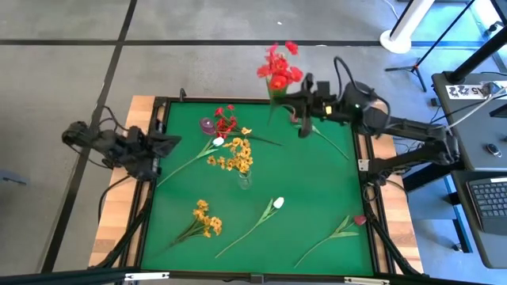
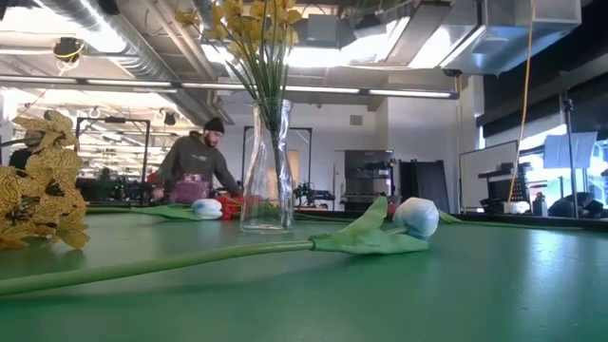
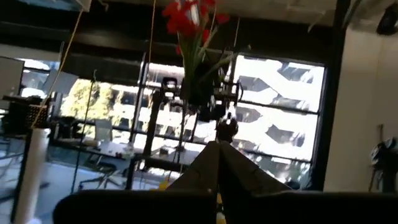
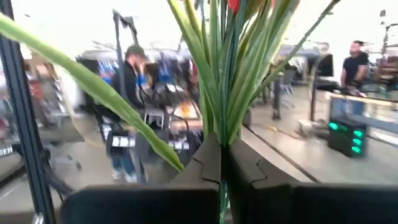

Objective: Sort flowers into vase by color
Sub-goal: Put the bottom red flowers into the violet vase

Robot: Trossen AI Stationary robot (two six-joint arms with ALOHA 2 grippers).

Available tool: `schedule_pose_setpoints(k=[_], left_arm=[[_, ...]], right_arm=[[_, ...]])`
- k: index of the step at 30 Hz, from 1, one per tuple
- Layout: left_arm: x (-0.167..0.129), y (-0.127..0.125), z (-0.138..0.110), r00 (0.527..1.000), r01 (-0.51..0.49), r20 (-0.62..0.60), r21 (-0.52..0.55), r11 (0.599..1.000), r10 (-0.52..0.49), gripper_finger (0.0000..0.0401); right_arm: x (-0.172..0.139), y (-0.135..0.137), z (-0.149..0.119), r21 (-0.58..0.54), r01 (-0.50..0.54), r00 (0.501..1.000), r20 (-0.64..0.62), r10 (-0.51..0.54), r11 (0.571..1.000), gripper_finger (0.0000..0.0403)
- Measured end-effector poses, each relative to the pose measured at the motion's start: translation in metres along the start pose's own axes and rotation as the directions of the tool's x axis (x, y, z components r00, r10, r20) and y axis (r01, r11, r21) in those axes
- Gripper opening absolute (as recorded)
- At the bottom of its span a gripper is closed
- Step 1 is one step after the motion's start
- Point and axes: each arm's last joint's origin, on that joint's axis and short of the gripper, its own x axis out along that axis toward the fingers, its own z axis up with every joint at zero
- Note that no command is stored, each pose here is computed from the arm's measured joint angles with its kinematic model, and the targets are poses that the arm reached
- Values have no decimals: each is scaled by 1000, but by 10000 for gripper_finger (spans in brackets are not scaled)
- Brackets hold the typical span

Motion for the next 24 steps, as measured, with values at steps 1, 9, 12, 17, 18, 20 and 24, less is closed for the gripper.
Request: schedule_pose_setpoints(k=[1, 9, 12, 17, 18, 20, 24], left_arm=[[8, -3, 2, 1000, -12, -25, 20, 1000, 13, 0], [92, -17, 25, 971, -134, -183, 120, 984, 155, 0], [126, -13, 36, 951, -135, -262, 121, 983, 163, 0], [173, 3, 43, 911, -158, -364, 118, 980, 191, 5], [181, 7, 42, 908, -141, -384, 99, 985, 169, 10], [194, 12, 37, 901, -91, -420, 52, 995, 104, 27], [215, 21, 20, 875, -47, -481, 22, 999, 52, 76]], right_arm=[[4, -4, -2, 10, -12, 1000, 16, 12, 1000, 1], [27, -23, -23, 52, -33, 999, 43, 31, 998, 1], [30, -23, -27, 50, -40, 998, 47, 37, 998, 1], [30, -21, -25, 47, -83, 995, 64, 80, 995, 1], [30, -21, -25, 53, -91, 994, 68, 87, 994, 1], [30, -21, -23, 65, -98, 992, 83, 93, 993, 1], [30, -21, -23, 68, -100, 992, 83, 94, 993, 1]])
